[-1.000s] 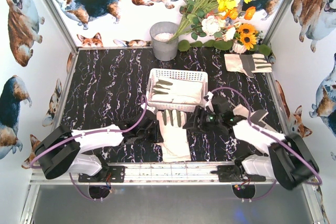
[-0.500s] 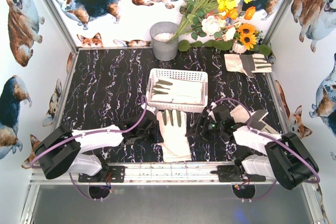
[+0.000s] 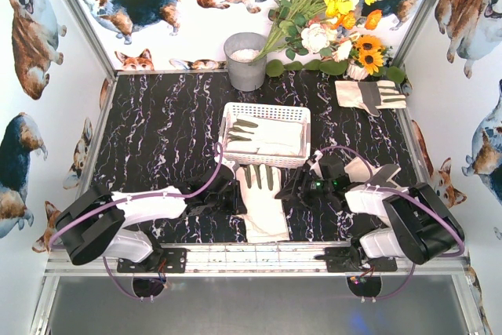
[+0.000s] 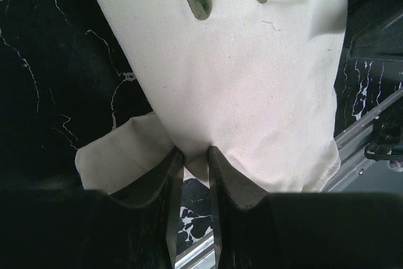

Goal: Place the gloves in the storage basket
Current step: Pick up the glove from the center of the board.

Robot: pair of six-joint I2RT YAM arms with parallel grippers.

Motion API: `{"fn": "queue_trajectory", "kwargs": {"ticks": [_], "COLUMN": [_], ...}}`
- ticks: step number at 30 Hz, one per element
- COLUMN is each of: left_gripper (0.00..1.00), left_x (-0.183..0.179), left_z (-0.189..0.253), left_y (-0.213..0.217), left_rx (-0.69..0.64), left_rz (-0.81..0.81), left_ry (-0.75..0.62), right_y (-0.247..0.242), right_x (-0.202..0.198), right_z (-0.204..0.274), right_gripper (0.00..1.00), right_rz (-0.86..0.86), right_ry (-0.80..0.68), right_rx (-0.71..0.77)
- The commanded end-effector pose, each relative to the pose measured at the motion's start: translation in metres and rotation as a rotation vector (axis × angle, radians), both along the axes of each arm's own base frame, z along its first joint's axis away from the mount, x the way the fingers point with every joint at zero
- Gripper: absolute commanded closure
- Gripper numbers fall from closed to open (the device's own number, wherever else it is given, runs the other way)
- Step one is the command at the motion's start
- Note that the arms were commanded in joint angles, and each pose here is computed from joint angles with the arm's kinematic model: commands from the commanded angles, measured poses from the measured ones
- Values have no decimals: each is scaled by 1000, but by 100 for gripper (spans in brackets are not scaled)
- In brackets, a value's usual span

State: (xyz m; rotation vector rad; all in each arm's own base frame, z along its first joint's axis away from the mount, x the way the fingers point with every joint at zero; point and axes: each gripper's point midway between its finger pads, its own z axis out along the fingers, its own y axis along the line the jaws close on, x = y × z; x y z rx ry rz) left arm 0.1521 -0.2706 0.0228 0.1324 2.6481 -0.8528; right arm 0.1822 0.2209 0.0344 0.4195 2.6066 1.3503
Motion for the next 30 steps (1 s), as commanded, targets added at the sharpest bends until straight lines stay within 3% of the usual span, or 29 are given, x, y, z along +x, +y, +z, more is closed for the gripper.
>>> {"fn": "queue_trajectory", "kwargs": {"ticks": [1,20,23,26,30], "left_gripper": [84,84,84,83,78], "left_x": [-14,-9,-8,-8,-10], "left_z": [-24,-17,-14,-13,-11], "left_y": [21,5,-2,-5,-1], "left_rx": [92,25,-6,-25,-35], "left_rz": [-7,-22,-27,-27,-3], "left_ry": [53,44,41,44,46], "right_y": [1,15,17,18,16], "right_x": [6,0,0,0,-1], "right_z": [2,9,12,14,17], "right_gripper": [45,58,73,100,100], "right_rz": [0,78,88,92,91], "right_ry": [-43,-31,-42,-52,-59], "right_rx": [5,106,118,124,119]}}
